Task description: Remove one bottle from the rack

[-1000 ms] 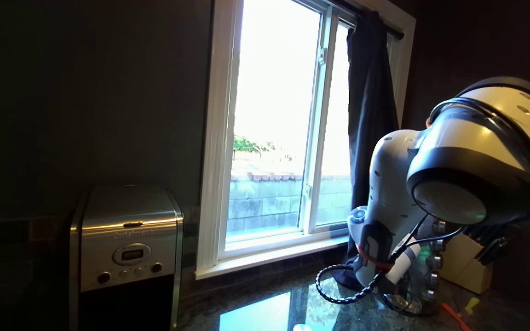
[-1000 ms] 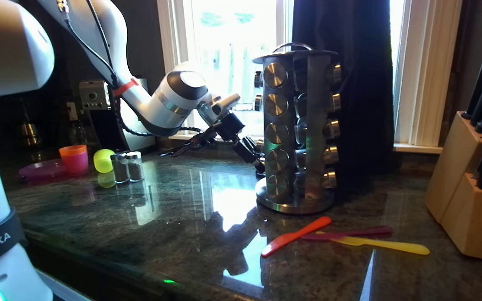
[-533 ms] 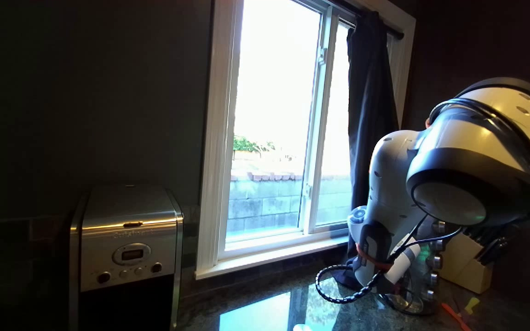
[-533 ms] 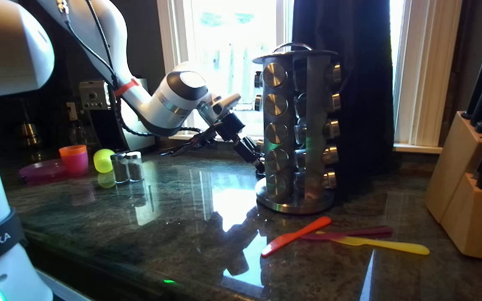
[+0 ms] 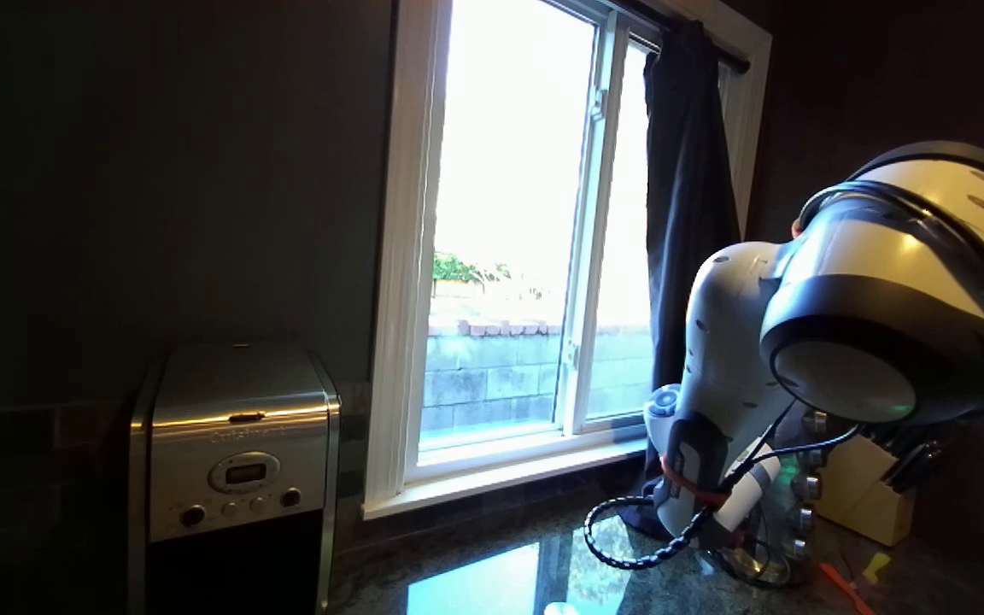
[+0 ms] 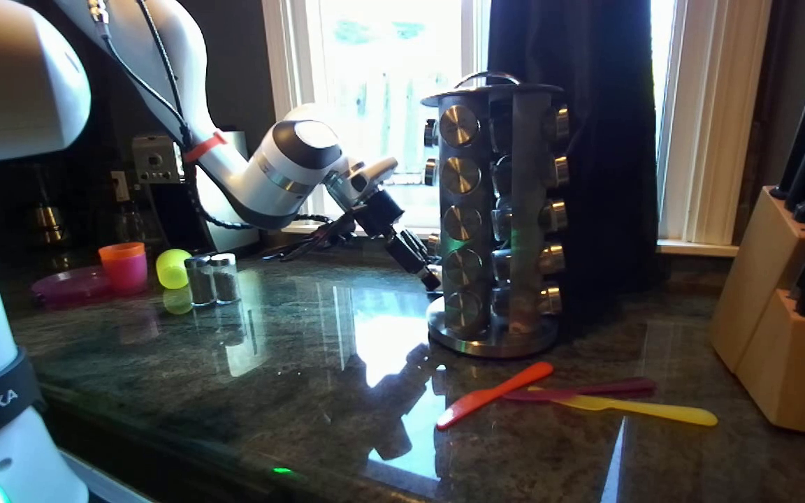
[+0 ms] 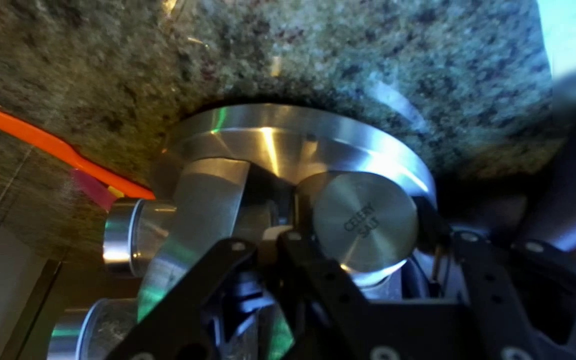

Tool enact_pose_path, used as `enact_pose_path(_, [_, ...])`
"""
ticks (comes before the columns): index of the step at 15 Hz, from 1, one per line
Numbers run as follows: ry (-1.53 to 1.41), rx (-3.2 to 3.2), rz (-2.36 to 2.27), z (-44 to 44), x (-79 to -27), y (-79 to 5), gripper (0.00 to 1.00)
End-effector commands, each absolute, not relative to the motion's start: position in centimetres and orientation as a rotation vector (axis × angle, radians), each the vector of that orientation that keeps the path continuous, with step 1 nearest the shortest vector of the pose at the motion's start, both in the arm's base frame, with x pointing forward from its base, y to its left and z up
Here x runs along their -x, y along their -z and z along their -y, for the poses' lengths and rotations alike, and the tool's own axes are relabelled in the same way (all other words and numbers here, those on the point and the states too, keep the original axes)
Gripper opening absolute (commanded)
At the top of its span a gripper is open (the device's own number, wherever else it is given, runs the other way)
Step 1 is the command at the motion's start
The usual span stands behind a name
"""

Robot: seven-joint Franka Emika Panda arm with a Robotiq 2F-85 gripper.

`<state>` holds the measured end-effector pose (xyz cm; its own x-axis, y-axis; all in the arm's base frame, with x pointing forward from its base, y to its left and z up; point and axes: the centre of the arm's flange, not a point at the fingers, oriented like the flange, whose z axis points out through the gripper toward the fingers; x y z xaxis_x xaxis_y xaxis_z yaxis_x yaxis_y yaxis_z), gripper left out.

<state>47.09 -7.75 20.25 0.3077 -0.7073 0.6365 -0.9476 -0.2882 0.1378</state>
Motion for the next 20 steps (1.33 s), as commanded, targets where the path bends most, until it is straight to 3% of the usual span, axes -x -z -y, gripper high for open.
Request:
enact_pose_path(1, [-0.597, -2.120, 1.445, 6.0, -46.3, -19.7, 0.25])
enact_pose_path(20, [-0.593, -2.220, 1.322, 0.8, -44.3, -19.8, 0.25])
